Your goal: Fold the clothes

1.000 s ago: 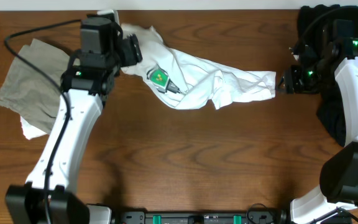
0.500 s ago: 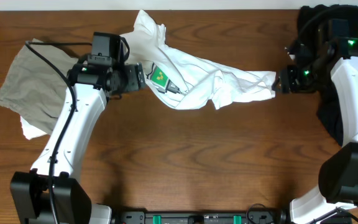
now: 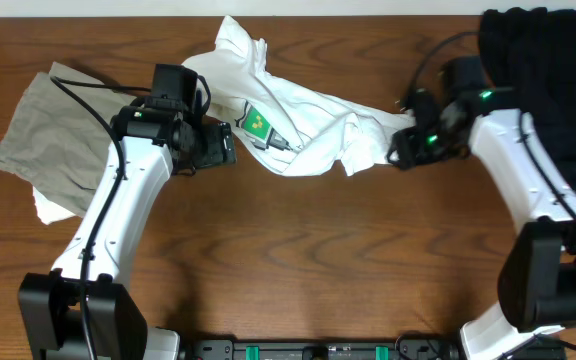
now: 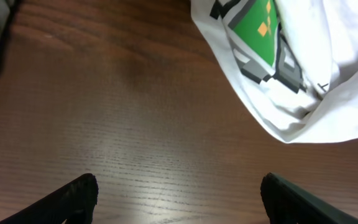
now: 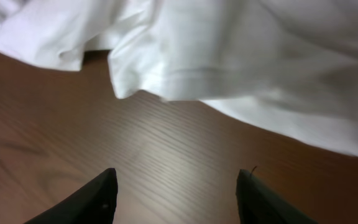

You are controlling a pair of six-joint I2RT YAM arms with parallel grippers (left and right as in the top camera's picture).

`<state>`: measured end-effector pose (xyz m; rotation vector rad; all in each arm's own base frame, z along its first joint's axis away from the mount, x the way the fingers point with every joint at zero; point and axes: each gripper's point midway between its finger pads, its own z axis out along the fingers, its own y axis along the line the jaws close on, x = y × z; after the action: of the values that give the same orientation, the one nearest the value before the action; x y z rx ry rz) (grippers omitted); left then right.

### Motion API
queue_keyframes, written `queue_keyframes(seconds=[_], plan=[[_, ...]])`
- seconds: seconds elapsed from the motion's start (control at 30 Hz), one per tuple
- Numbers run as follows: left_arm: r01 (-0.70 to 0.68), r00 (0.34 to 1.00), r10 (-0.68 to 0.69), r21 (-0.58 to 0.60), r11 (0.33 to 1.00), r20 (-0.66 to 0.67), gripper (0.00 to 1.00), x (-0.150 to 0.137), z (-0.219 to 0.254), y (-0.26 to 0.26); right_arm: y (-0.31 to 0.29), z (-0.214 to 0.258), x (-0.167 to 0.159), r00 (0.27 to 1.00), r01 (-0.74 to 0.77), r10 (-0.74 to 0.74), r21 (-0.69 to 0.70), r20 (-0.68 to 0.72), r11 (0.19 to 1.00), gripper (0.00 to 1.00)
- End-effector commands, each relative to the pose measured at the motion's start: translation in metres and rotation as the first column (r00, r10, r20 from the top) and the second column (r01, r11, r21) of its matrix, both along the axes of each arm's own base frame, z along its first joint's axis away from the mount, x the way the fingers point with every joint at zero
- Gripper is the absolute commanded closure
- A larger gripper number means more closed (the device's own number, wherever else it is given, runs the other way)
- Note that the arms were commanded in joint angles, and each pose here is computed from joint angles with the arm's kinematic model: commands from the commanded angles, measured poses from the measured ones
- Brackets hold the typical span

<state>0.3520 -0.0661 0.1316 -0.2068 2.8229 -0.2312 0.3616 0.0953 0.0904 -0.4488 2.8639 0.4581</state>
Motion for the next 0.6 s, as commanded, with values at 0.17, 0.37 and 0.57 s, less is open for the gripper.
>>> queue_keyframes(seconds=[0.17,0.37,0.57], plan=[[0.002,1.000,-0.002,0.000,1.000,-0.015,0.14,-0.004,-0.002,0.000,0.048,-0.044,-0.018,0.999,-0.007,0.007,-0.015,0.041,1.000,0.40],[0.002,1.000,-0.002,0.001,1.000,-0.021,0.14,-0.005,-0.002,0.000,0.062,-0.066,-0.016,0.990,0.114,-0.116,0.032,0.076,0.993,0.40],[0.002,1.000,-0.002,0.001,1.000,-0.022,0.14,-0.006,-0.002,0.000,0.081,-0.071,-0.006,0.975,0.121,-0.134,0.082,0.179,0.989,0.41]])
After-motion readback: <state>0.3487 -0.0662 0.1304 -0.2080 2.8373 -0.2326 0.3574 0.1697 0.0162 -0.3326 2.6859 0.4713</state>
